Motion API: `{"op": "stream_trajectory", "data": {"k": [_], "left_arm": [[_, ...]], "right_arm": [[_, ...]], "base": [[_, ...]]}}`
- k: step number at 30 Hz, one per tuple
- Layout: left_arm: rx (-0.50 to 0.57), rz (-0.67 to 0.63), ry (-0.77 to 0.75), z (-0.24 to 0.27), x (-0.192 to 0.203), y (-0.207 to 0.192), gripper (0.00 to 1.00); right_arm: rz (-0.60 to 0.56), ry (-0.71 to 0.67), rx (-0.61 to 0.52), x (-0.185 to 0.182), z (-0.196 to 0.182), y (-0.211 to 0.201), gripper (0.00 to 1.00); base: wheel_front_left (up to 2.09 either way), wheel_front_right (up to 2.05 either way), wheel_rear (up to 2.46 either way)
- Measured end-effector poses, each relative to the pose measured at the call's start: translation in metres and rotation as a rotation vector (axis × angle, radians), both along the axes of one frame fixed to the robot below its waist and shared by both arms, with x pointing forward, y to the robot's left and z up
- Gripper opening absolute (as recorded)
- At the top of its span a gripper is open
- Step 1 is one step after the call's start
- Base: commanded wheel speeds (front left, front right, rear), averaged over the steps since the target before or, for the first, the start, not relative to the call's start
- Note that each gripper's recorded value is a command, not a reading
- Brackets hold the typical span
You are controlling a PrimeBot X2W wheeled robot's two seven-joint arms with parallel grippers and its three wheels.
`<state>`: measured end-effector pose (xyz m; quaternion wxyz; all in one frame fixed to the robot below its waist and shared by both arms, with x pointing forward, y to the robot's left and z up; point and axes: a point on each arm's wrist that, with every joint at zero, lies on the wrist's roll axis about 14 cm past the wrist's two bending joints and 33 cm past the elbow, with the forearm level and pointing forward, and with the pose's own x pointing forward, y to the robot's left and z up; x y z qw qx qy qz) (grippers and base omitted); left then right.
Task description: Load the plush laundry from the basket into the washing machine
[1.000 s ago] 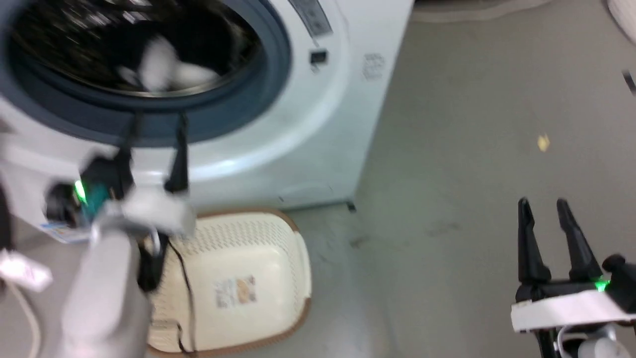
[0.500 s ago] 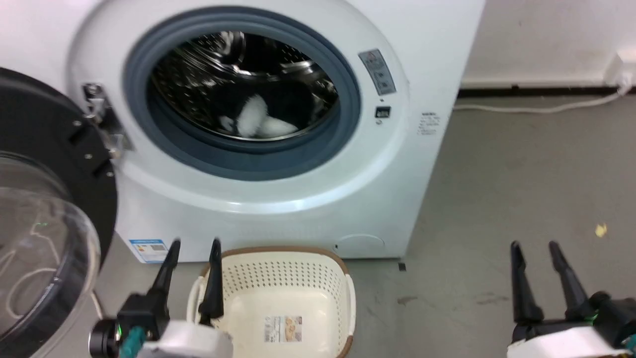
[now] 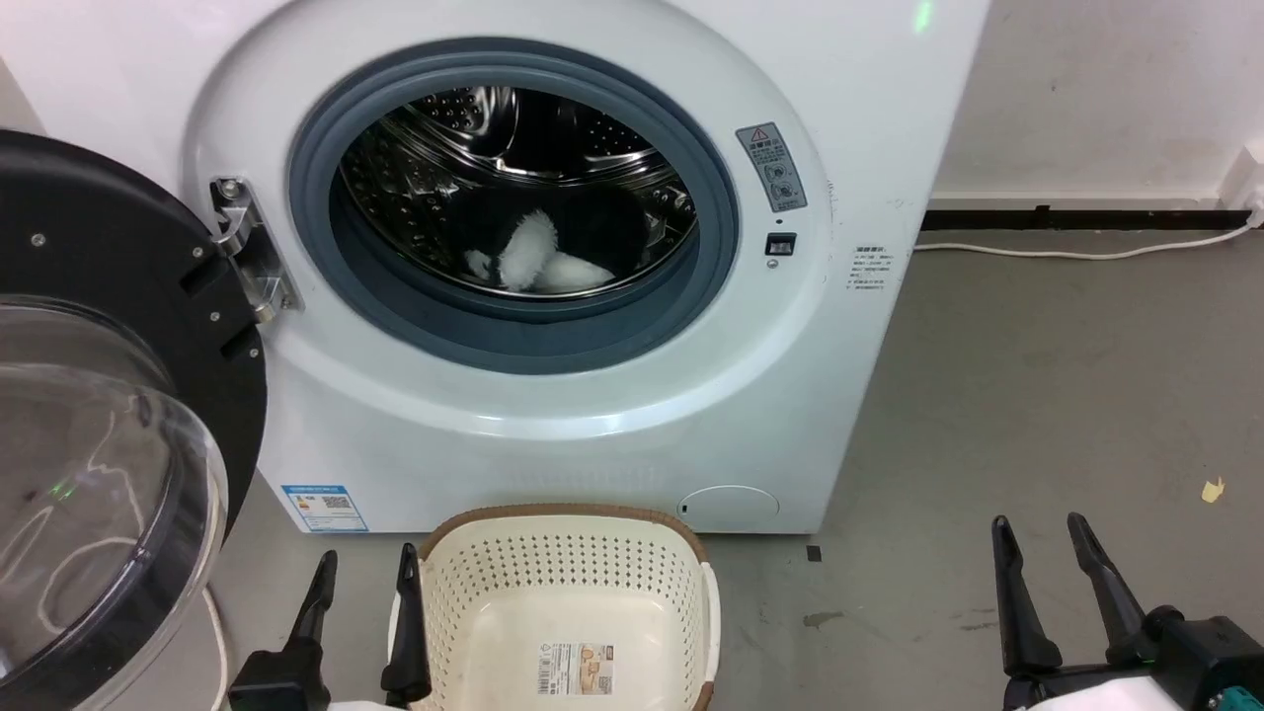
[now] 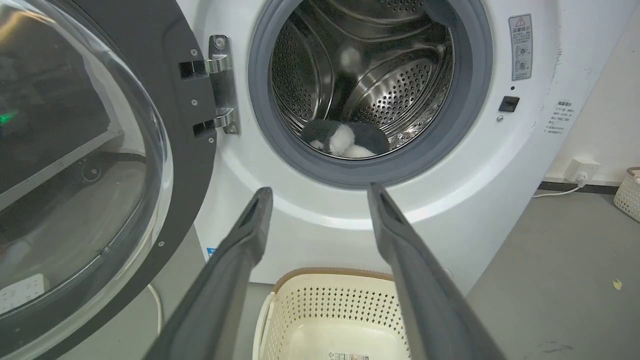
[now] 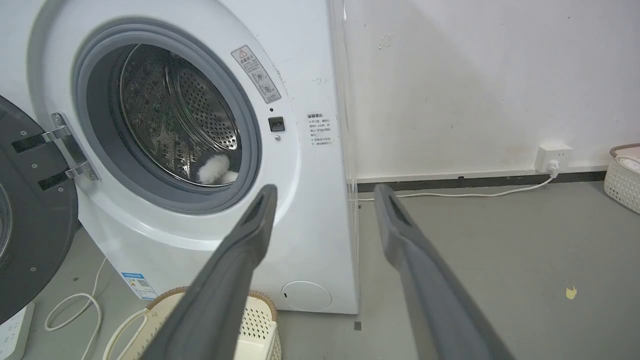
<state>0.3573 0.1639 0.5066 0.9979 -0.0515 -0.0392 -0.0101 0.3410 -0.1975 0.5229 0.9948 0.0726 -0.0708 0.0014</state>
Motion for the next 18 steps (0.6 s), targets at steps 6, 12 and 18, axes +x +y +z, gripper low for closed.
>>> {"op": "stream_trajectory", "data": {"k": [6, 12, 18], "left_arm": [[-0.003, 0.013, -0.001, 0.0003, -0.0016, 0.0041, 1.0], [-0.02, 0.013, 0.001, -0.0001, -0.0021, 0.0052, 0.0], [-0.02, 0.014, 0.01, -0.0012, -0.0022, 0.0057, 0.0]], "right_arm": [[0.012, 0.002, 0.001, 0.0016, -0.0005, 0.0038, 1.0], [0.019, 0.001, 0.007, 0.0029, -0.0004, 0.0059, 0.0], [0.024, 0.011, 0.004, 0.0035, -0.0017, 0.0074, 0.0]], "base": [[0.0, 0.0, 0.0], [0.0, 0.0, 0.0], [0.0, 0.0, 0.0]]}}
